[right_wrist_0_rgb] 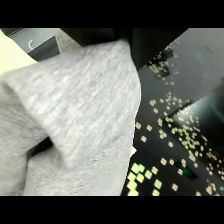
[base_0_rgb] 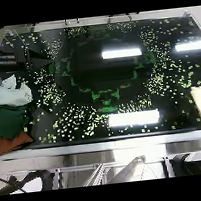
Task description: Fold the shirts.
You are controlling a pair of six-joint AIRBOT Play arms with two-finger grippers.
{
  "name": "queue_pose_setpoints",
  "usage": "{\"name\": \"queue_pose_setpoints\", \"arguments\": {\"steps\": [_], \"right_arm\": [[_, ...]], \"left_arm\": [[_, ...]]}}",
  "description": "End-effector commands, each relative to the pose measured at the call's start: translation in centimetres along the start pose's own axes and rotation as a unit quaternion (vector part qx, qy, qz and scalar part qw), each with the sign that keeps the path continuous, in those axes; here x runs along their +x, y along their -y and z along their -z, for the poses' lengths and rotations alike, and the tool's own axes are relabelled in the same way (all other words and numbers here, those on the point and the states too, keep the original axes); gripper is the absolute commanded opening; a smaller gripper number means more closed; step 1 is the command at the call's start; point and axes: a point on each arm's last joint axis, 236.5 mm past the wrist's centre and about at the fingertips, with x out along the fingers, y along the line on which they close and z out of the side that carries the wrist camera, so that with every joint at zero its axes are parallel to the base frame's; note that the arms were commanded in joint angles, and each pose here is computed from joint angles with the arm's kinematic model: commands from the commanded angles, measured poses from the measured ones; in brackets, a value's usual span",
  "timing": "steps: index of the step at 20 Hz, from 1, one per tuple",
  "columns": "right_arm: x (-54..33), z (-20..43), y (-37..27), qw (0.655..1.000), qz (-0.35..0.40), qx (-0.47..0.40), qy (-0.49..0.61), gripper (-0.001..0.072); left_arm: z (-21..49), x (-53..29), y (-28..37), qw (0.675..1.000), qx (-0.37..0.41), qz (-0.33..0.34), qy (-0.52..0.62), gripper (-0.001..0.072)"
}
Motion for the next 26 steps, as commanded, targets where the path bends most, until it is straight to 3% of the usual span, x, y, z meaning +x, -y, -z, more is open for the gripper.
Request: {"name": "queue_pose_setpoints", "arguments": {"steps": [1, 5, 7, 15, 17, 22, 26], "right_arm": [[-0.9, -2.2, -5.2, 0.991, -0.118, -0.033, 0.051, 0.0015], [-6.4, -5.5, -17.0, 0.911, -0.357, -0.127, 0.162, 0.0015], [-8.1, -4.6, -19.7, 0.88, -0.403, -0.184, 0.171, 0.0015], [-1.8, -1.9, -10.9, 0.972, -0.182, -0.137, 0.059, 0.0015], [-1.9, -0.8, -9.0, 0.981, -0.13, -0.139, 0.045, 0.0014], [-3.2, 2.2, -8.0, 0.99, -0.085, -0.113, 0.013, 0.0014], [-6.3, 3.3, -6.3, 0.996, -0.004, -0.068, 0.062, 0.0014]], "left_arm": [[0.3, 0.7, 0.5, 1.0, 0.005, 0.005, -0.008, 0.0003], [0.3, 1.7, 1.1, 1.0, 0.011, 0.008, -0.01, 0.0003], [0.1, 2.2, 1.3, 1.0, 0.014, 0.008, -0.007, 0.0002], [1.1, 3.1, 2.4, 0.999, 0.02, 0.021, -0.028, 0.0003], [1.3, 3.0, 2.4, 0.999, 0.02, 0.023, -0.033, 0.0003], [2.9, 2.9, -0.3, 0.997, 0.028, -0.033, -0.068, 0.0003], [2.8, 2.9, -0.2, 0.997, 0.028, -0.031, -0.066, 0.0003]]}}
